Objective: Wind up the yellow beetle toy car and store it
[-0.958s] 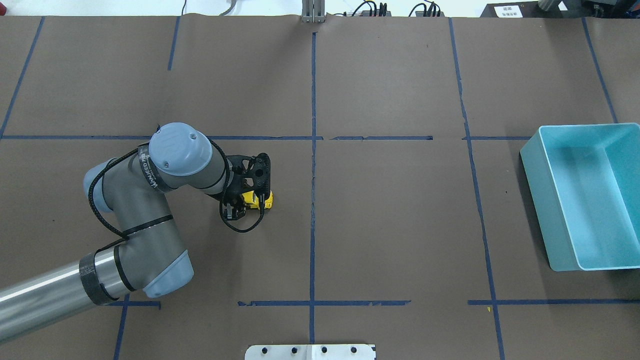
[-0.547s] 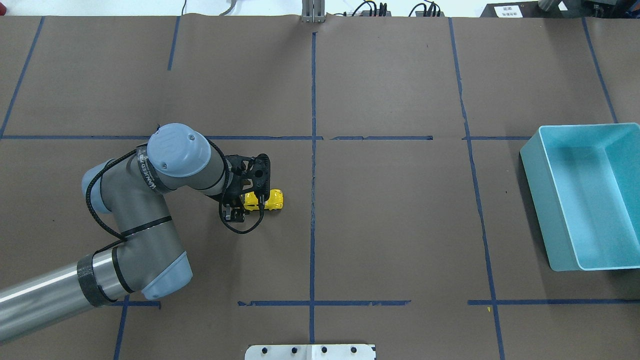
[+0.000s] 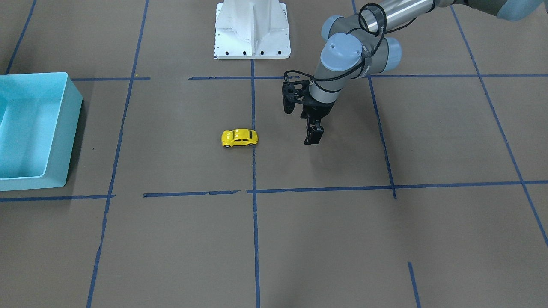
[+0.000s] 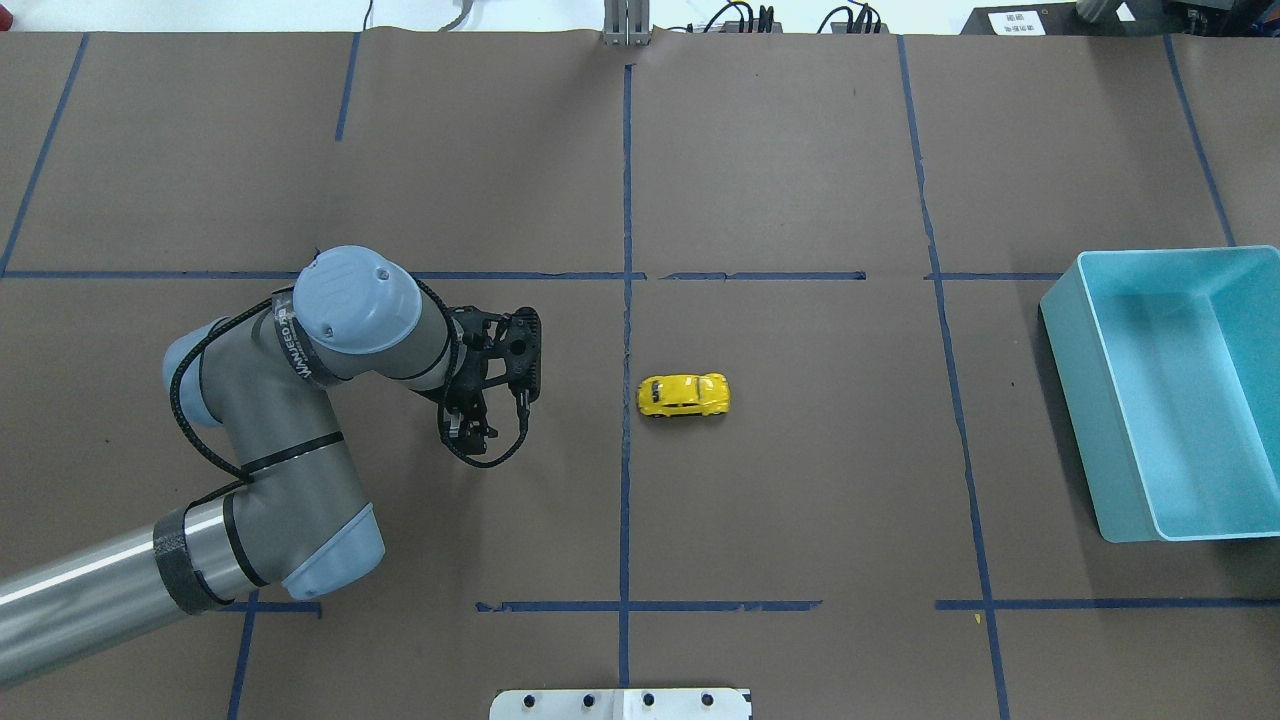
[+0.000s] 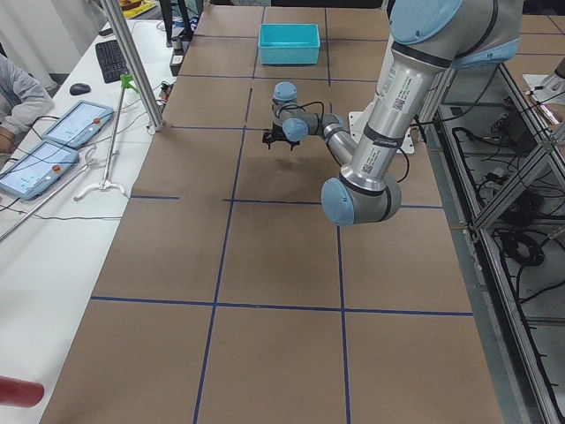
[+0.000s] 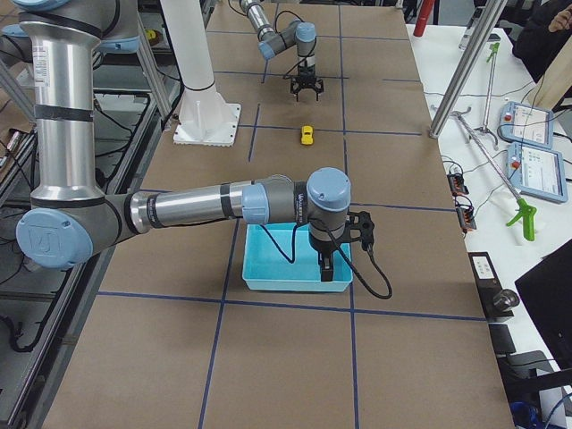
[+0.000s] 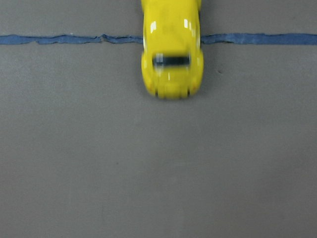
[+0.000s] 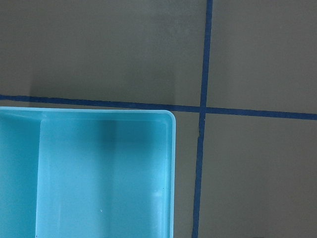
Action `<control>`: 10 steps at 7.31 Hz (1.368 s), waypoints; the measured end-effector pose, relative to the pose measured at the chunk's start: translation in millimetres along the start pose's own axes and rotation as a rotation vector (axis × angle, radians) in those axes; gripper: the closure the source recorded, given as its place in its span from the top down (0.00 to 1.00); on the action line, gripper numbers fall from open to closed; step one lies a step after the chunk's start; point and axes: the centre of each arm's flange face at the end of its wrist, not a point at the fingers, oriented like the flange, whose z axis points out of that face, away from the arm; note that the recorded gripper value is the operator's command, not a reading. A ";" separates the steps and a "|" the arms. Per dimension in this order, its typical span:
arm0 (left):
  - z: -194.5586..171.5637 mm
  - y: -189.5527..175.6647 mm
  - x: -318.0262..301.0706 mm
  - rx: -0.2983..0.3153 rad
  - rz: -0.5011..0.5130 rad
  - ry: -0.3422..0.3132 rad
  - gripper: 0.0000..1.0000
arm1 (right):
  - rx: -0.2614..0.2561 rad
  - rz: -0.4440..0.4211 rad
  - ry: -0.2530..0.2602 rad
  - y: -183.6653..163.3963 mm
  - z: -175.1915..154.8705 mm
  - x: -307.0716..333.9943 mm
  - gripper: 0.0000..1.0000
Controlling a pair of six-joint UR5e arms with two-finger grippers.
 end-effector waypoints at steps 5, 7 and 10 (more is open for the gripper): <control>1.7 -0.9 2.7 -0.001 0.003 0.003 1.00 | 0.044 -0.055 0.003 -20.0 -19.1 -20.3 1.00; 2.1 -0.2 2.5 -0.003 0.002 0.003 1.00 | 0.044 -0.059 0.007 -28.2 -19.1 -25.7 1.00; -26.8 7.1 -14.7 -0.028 -0.031 -0.022 1.00 | -0.043 -0.100 0.030 -80.1 36.7 -106.2 1.00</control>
